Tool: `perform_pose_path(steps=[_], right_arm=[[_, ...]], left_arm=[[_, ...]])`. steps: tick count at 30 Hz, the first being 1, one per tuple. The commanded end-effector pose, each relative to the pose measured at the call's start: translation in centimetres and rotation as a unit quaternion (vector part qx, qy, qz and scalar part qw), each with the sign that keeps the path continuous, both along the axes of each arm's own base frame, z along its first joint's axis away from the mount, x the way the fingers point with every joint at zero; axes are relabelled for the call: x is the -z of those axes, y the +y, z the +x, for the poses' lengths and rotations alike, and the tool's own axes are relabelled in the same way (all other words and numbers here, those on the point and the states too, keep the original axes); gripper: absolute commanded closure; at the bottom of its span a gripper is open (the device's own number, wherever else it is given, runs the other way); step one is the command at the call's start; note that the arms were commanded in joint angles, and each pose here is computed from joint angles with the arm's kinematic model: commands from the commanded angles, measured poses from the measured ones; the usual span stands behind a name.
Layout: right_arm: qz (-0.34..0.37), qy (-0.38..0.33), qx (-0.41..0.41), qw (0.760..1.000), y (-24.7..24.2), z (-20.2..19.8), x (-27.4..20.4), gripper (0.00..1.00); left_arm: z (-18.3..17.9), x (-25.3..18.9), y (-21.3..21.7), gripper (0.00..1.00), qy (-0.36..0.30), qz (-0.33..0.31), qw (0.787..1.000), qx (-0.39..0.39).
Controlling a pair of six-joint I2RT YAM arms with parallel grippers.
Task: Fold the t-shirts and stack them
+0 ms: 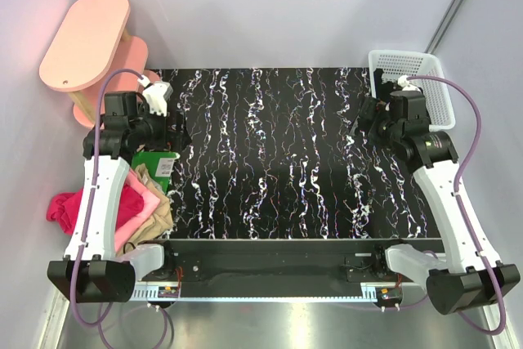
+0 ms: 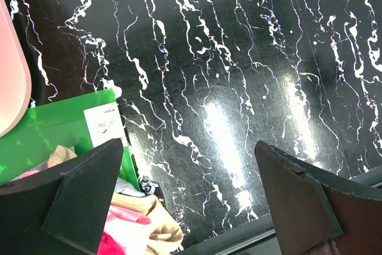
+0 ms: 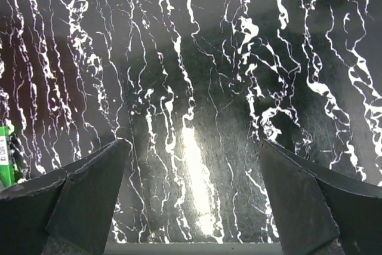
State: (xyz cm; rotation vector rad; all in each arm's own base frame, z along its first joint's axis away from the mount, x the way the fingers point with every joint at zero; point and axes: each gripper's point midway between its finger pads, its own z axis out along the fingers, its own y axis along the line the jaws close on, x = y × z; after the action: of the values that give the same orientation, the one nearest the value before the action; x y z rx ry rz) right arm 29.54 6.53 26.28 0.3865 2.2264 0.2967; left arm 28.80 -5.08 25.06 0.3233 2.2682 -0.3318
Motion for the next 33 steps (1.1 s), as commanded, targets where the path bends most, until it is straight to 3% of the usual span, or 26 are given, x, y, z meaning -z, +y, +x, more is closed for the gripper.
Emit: perform_pose_path(steps=[1, 6, 7, 9, 16, 25, 33], right_arm=[[-0.020, -0.028, -0.019, 0.999, 0.1, 1.5, -1.4, 0.00], [-0.135, -0.085, 0.069, 0.985, -5.4, 6.0, -4.3, 0.00], [-0.140, -0.052, 0.071, 0.986, -6.1, 8.0, -2.6, 0.00], [-0.106, -0.046, 0.100, 0.988, -8.2, 10.6, -3.9, 0.00], [-0.077, 0.009, 0.137, 0.988, -12.2, 19.4, 0.9, 0.04], [-0.007, 0.025, 0.117, 0.993, -12.5, 25.4, 4.7, 0.09], [0.056, 0.040, 0.095, 0.993, -12.1, 29.4, 8.5, 0.20]], left_arm=[[0.5, -0.8, -0.2, 0.01, -0.018, -0.007, 1.000, -0.001], [0.6, -0.9, -0.3, 0.01, -0.021, -0.008, 1.000, 0.003], [0.5, -0.9, -0.2, 0.01, -0.021, -0.005, 1.000, 0.002], [0.6, -0.9, 0.1, 0.01, -0.024, 0.004, 1.000, -0.003], [-0.4, -0.7, 0.9, 0.01, -0.037, 0.031, 0.999, -0.004], [-0.8, 1.5, 1.1, 0.01, -0.011, 0.040, 0.999, -0.001], [-0.5, 3.0, 0.9, 0.01, 0.015, 0.031, 0.999, -0.003]])
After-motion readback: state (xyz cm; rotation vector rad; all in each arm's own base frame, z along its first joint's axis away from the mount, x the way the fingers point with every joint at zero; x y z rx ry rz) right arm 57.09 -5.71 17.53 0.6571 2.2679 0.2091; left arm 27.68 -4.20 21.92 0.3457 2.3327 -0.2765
